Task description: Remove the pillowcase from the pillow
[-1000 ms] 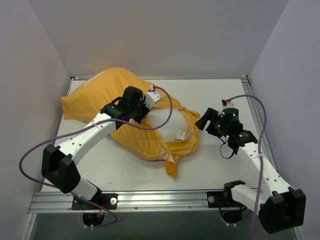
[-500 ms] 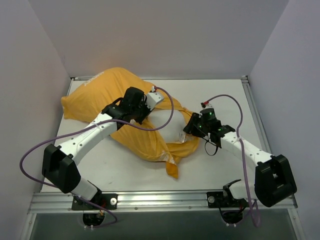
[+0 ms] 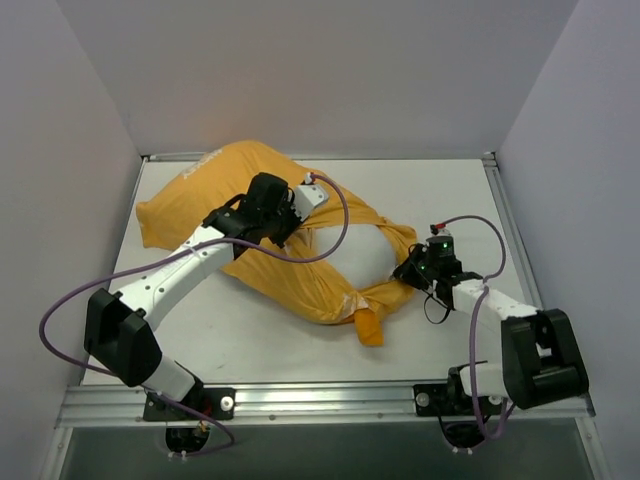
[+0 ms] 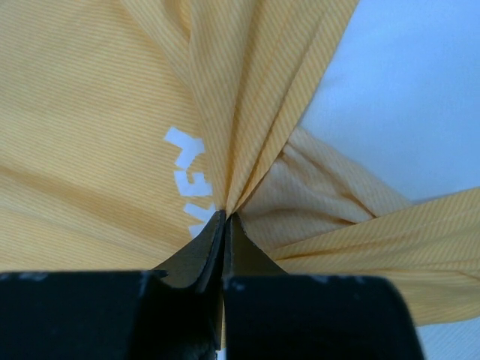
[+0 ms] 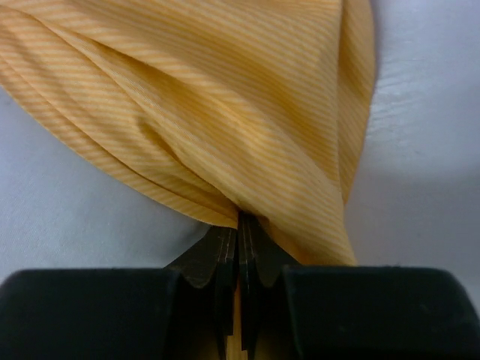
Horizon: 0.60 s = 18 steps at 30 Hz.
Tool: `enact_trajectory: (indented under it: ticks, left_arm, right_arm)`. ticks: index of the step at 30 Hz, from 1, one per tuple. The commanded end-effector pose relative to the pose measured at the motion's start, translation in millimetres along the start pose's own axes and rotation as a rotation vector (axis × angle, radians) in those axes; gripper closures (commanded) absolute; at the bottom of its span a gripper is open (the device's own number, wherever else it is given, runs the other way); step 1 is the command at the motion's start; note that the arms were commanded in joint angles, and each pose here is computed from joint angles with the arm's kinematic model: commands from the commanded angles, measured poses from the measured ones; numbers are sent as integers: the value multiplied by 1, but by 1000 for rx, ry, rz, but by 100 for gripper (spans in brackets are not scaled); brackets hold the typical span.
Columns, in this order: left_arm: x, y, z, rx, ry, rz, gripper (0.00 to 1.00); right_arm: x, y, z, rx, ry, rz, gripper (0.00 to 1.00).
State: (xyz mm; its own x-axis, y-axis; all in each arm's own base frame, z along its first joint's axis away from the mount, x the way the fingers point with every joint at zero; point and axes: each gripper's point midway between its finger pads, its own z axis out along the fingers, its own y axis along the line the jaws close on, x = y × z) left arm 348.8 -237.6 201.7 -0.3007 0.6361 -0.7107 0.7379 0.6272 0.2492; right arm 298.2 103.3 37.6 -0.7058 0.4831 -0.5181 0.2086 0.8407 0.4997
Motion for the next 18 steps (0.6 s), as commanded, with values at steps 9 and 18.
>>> enact_trajectory:
  ticks: [9,18]
  left_arm:
    - [-81,-80,-33,158,-104,392,25]
    - [-122,-161,-25,401,-152,641,19]
  right_arm:
    - [0,102,-24,-431,-12,13,100]
    - [5,104,-36,-484,-1,45,100]
